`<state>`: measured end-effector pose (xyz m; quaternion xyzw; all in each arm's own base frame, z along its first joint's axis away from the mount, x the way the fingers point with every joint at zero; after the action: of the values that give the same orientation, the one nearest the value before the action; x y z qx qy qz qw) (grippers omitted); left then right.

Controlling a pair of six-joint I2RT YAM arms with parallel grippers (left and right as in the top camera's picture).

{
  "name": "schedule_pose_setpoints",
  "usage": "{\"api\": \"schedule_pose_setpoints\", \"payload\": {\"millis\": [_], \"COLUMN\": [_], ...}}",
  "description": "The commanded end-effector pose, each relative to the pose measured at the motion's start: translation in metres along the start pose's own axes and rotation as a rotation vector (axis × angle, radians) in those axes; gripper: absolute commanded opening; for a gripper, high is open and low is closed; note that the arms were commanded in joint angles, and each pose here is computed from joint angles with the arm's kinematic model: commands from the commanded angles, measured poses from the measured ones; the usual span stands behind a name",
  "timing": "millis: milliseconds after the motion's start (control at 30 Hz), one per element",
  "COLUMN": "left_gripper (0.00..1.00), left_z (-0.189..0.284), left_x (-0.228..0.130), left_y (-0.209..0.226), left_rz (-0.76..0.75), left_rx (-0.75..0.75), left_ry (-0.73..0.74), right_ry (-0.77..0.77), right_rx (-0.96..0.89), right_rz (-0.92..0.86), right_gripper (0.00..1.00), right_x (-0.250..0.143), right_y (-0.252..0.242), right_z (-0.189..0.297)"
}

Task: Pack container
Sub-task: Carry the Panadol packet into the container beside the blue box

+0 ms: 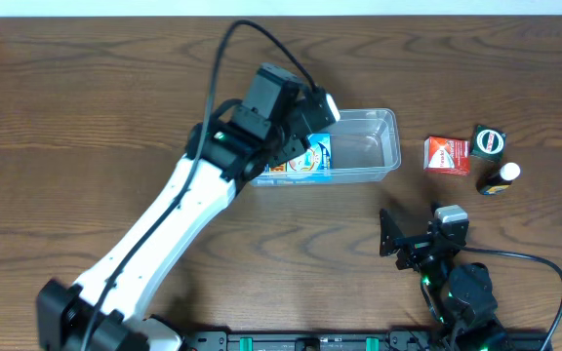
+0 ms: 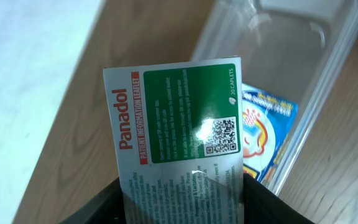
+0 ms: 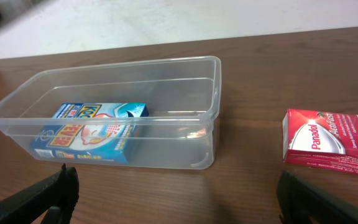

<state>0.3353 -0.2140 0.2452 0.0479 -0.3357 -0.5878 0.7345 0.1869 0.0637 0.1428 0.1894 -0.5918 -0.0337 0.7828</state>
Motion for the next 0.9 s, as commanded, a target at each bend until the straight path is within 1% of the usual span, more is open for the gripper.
{"api": "schedule_pose_setpoints", "payload": {"millis": [0, 267, 467, 733, 867], "left_gripper": [0.54, 0.54, 0.54, 0.53, 0.53], "left_z": [-0.020, -0.065, -0.089, -0.100, -0.105], "left_x": [-0.002, -0.017, -0.026, -0.045, -0.047], "left_y": [-0.009, -0.026, -0.030, -0.022, -0.025], "left_rz": [-0.156, -0.230, -0.305, -0.270, -0.267], "left_rx": [-0.064, -0.161, -0.193, -0.206, -0.221], "left_ry": [0.010, 0.085, 0.106, 0.140, 0.144], "right_ry": [0.002, 0.002, 0.002, 0.002, 0.002], "right_rx": [0.001, 0.001, 0.001, 0.001, 0.001], "right_rz": [0.014, 0.014, 0.014, 0.014, 0.014], "right_gripper": [0.99, 0.99, 0.99, 0.99, 0.99], "right_x": [-0.001, -0.001, -0.001, -0.001, -0.001], "right_y": [0.000, 0.000, 0.000, 0.000, 0.000], "right_z": [0.000, 0.000, 0.000, 0.000, 0.000]}}
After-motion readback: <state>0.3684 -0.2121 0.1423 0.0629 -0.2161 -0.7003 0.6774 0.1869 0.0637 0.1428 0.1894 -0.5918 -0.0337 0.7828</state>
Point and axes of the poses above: each gripper's point midway between its finger pads, its own z axis back along the fingers, its own y axis along the line the jaws close on, x = y × z, the point moved 5 cm from there along z, back along the fingers, and after that the axes turned 7 degrees about -z, right-handed, at the moved point
